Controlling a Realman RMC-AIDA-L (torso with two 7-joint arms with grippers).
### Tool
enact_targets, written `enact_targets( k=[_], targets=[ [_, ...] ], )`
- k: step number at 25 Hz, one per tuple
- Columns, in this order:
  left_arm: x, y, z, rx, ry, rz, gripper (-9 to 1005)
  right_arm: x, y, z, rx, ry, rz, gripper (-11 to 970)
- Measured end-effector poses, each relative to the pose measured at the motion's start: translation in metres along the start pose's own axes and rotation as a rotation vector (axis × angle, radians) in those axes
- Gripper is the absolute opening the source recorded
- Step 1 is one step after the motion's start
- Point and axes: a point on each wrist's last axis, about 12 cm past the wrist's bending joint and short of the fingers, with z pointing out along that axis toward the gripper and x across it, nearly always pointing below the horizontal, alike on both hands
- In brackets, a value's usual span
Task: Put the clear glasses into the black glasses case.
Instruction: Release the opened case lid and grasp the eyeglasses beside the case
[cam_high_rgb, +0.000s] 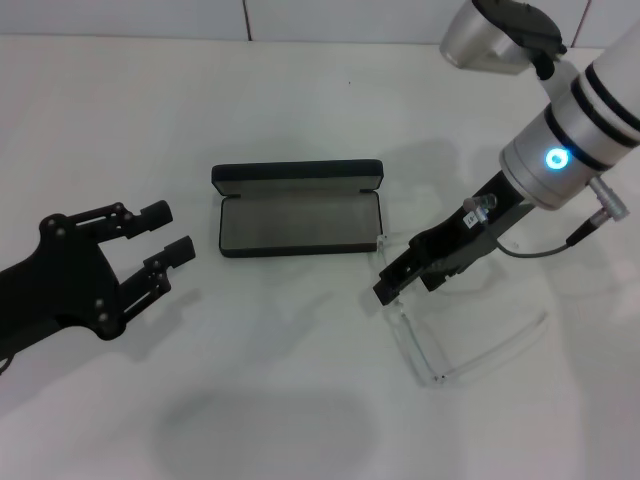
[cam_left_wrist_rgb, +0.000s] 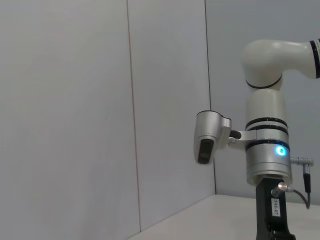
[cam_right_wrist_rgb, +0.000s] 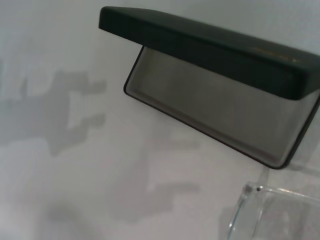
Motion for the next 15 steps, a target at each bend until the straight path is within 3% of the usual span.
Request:
enact_targets(
  k=[15],
  targets=[
    [0.0027, -0.0017, 0.0005, 0.001, 0.003, -0.009, 374, 0.0029, -0.0034, 0.0095, 0.025, -0.005, 0.002, 701]
  ],
)
